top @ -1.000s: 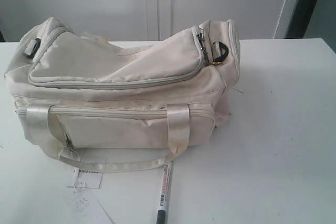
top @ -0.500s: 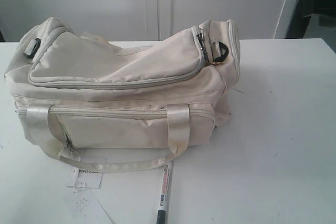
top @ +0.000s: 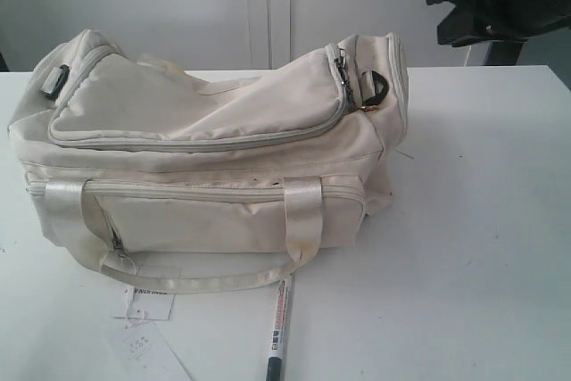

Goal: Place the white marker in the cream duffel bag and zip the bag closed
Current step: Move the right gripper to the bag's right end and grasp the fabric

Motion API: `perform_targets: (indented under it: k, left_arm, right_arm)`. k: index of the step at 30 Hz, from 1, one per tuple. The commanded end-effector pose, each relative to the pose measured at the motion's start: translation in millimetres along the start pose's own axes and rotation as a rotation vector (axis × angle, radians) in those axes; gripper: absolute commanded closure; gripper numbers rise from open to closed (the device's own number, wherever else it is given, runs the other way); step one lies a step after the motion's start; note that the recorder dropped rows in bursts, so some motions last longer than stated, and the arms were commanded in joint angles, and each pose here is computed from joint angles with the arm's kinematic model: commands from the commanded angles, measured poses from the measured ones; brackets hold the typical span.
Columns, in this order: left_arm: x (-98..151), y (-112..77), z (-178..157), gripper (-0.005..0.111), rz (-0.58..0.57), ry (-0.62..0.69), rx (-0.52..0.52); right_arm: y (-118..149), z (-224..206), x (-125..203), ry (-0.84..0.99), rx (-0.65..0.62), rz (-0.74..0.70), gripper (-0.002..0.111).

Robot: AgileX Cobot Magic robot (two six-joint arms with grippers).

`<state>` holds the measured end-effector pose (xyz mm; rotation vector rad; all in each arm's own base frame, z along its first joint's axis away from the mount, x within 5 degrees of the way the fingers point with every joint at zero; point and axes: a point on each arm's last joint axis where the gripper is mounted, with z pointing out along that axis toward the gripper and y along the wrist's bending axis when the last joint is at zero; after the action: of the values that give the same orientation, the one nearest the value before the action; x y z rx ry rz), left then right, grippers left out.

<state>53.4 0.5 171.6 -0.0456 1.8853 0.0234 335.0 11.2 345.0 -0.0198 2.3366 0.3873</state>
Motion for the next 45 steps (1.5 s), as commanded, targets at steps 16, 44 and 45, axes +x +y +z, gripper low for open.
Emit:
perform_targets:
  k: [16,44,45]
  left_arm:
    - [-1,-2.9,0,0.107,-0.096,-0.027,0.034]
    - [-5,-2.7,0,0.107,-0.416,-0.064,0.046]
    - [-5,-2.8,0,0.107,-0.448,-0.065,0.048]
  right_arm:
    - [-21,83,-24,0.033,-0.074,0.12,0.047]
    - [-29,124,-20,0.073,-0.139,0.101,0.108]
    - [-29,124,-20,0.073,-0.139,0.101,0.108]
